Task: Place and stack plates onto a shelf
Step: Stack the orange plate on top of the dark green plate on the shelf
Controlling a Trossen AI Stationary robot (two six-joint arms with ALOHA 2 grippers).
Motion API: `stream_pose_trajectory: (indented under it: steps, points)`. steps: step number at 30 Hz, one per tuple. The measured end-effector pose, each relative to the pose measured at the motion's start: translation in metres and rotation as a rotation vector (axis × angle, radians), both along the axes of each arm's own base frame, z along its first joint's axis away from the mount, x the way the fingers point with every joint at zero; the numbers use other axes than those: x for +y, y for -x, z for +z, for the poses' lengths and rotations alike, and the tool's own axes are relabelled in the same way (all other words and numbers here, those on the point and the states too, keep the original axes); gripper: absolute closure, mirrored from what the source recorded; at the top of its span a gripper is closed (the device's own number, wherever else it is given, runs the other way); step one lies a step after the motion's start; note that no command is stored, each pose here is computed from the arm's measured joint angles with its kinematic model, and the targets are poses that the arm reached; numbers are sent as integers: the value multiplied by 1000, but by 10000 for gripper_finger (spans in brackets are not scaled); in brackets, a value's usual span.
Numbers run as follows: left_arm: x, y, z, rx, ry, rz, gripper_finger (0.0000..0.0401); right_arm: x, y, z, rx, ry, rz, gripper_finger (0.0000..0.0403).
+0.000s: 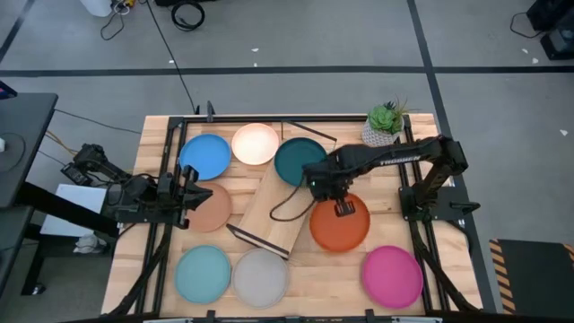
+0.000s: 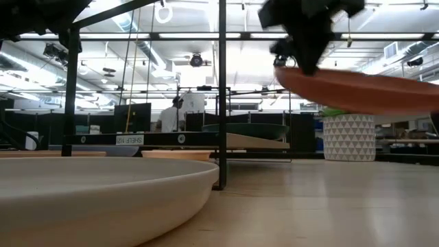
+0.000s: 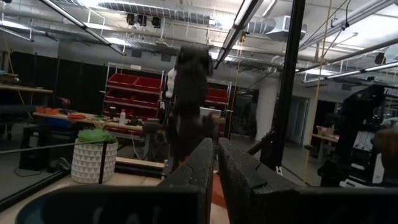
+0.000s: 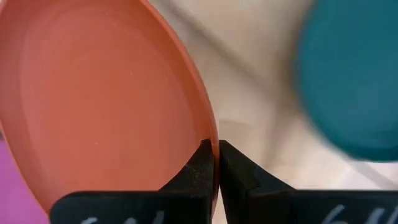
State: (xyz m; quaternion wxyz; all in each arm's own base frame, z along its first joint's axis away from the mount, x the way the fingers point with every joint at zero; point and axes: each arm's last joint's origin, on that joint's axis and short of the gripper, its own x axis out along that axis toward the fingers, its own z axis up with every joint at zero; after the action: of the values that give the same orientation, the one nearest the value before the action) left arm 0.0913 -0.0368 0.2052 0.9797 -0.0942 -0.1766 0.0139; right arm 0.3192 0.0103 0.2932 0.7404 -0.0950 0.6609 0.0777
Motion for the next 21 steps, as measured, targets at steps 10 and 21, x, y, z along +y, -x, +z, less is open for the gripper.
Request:
stream_pose_trajectory:
  steps: [10,21]
  points:
    - [0,0,0,0,-7,3,369,-61,-29,51,-203,111,44,387]
    - [0,0,0,0,-47,18,369,-101,-79,48,-151,346,523,387]
